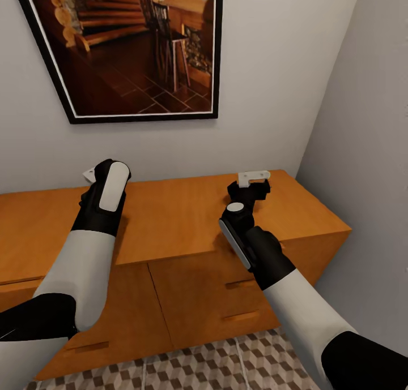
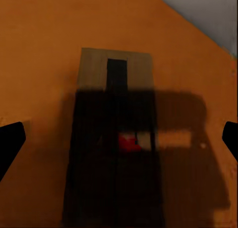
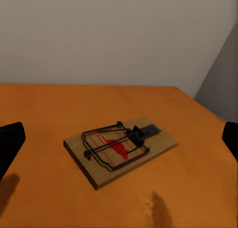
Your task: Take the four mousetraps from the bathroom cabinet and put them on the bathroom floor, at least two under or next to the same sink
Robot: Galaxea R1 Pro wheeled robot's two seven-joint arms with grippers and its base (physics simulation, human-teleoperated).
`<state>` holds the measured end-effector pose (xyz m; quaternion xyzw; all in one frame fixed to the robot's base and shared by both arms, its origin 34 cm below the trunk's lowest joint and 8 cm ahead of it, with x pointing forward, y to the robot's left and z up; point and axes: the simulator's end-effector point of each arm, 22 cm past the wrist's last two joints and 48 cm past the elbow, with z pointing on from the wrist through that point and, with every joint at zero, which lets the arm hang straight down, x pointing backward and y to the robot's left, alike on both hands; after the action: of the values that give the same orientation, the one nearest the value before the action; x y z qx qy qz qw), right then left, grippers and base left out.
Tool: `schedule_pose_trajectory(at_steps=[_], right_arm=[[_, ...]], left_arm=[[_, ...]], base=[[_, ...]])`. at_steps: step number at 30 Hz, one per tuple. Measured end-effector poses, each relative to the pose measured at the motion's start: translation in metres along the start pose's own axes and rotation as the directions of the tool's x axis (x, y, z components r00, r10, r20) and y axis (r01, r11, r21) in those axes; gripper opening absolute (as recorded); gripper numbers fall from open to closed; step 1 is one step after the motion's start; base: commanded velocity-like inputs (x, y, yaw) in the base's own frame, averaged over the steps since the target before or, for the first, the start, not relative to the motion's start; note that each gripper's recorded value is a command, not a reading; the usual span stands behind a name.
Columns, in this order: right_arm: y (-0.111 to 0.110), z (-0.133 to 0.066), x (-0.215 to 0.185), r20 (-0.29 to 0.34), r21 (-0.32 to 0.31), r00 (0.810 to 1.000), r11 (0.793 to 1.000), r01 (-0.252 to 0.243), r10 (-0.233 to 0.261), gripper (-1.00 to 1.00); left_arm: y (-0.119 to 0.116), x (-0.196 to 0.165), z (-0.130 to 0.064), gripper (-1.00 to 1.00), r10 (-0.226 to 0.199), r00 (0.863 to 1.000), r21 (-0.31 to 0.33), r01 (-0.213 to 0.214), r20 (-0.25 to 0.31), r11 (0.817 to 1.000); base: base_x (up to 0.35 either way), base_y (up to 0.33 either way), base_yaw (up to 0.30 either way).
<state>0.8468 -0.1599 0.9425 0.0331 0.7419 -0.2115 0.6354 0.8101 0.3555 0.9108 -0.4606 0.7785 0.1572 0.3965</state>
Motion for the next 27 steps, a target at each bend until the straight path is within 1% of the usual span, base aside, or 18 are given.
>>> schedule_pose_trajectory(at_steps=[8, 27], right_arm=[[0.0001, 0.0001, 0.0002, 0.0, 0.0, 1.0, 1.0, 0.0, 0.0, 1.0], [0.0005, 0.0003, 0.0006, -0.001, -0.002, 1.0, 1.0, 0.0, 0.0, 1.0]], left_arm=[[0.0, 0.0002, 0.0002, 1.0, 0.0, 1.0, -0.001, 0.0, 0.0, 1.0], [0.0, 0.0003, 0.0003, 1.0, 0.001, 1.0, -0.001, -0.001, 0.0, 1.0]], base=[[0.034, -0.07, 0.0], [0.003, -0.006, 0.0]])
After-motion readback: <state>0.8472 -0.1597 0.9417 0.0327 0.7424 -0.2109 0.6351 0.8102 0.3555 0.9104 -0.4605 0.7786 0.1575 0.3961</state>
